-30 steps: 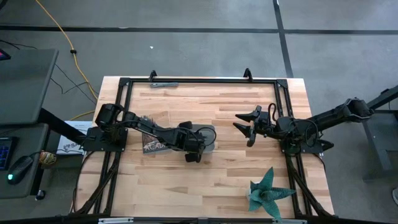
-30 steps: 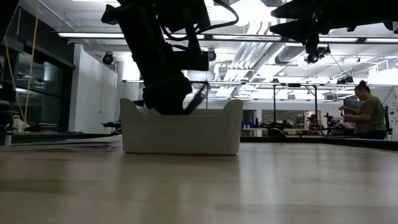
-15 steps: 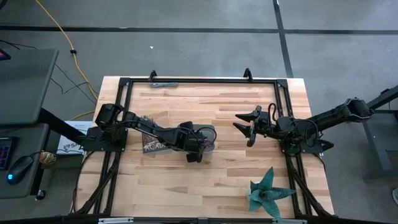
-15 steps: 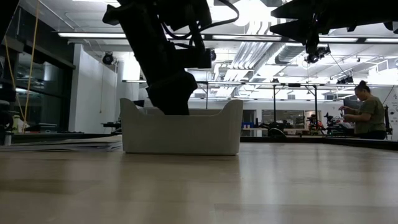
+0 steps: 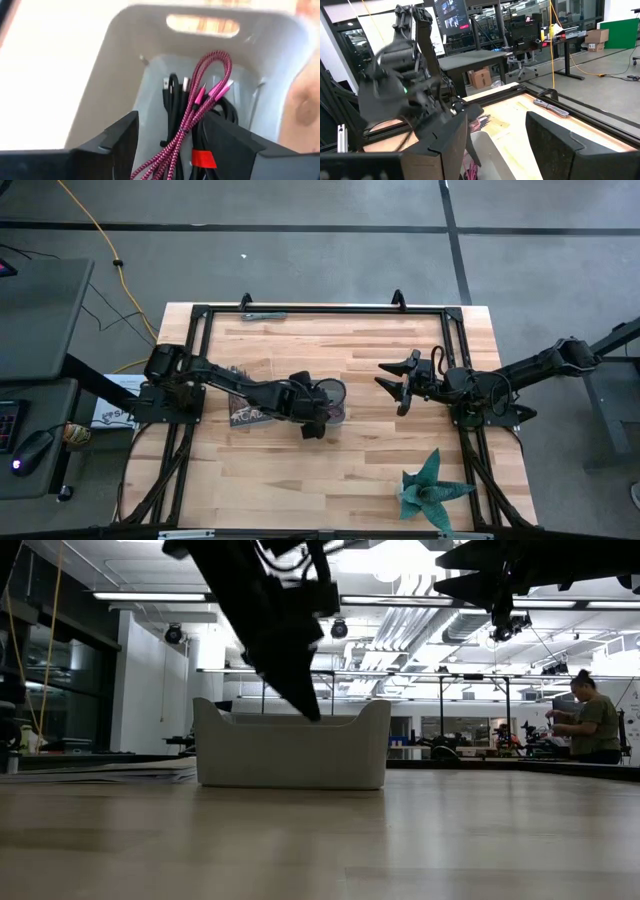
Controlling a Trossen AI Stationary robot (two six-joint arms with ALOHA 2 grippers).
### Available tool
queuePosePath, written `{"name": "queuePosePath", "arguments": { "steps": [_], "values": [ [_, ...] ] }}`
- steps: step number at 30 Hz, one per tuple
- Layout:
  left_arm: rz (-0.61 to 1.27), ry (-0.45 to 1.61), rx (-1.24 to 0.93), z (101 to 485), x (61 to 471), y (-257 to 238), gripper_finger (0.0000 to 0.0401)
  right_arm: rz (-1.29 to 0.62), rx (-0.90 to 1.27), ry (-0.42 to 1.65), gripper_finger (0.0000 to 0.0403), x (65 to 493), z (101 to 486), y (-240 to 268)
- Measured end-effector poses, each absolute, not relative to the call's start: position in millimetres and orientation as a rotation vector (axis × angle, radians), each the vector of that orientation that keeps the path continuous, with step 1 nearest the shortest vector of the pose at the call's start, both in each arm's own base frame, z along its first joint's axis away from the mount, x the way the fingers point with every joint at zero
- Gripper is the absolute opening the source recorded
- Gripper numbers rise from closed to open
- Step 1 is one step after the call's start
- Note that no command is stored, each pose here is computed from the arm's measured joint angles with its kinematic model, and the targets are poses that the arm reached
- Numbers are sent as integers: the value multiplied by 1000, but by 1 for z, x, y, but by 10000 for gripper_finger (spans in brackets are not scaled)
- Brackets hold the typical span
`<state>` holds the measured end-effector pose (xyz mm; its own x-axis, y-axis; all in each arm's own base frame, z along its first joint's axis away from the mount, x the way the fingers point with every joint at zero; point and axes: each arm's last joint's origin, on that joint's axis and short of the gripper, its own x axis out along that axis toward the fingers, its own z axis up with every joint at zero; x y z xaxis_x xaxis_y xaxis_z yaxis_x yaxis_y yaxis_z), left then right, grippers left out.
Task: Pick and place USB-C Cables
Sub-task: Put the black white charger cable into the gray bin
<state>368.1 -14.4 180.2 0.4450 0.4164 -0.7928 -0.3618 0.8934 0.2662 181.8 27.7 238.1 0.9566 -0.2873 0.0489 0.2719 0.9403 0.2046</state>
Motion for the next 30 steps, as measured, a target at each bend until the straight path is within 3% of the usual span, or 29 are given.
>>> {"name": "queuePosePath", "arguments": {
  "steps": [10,15,30],
  "values": [
    [480,835,176,213,356,-33,205,-286,197,-65,195,182,237,28],
    [305,633,89,217,339,-31,204,-287,222,-50,195,182,235,28],
    [263,-61,-102,243,192,0,203,-284,226,-32,195,182,233,28]
  ]
}}
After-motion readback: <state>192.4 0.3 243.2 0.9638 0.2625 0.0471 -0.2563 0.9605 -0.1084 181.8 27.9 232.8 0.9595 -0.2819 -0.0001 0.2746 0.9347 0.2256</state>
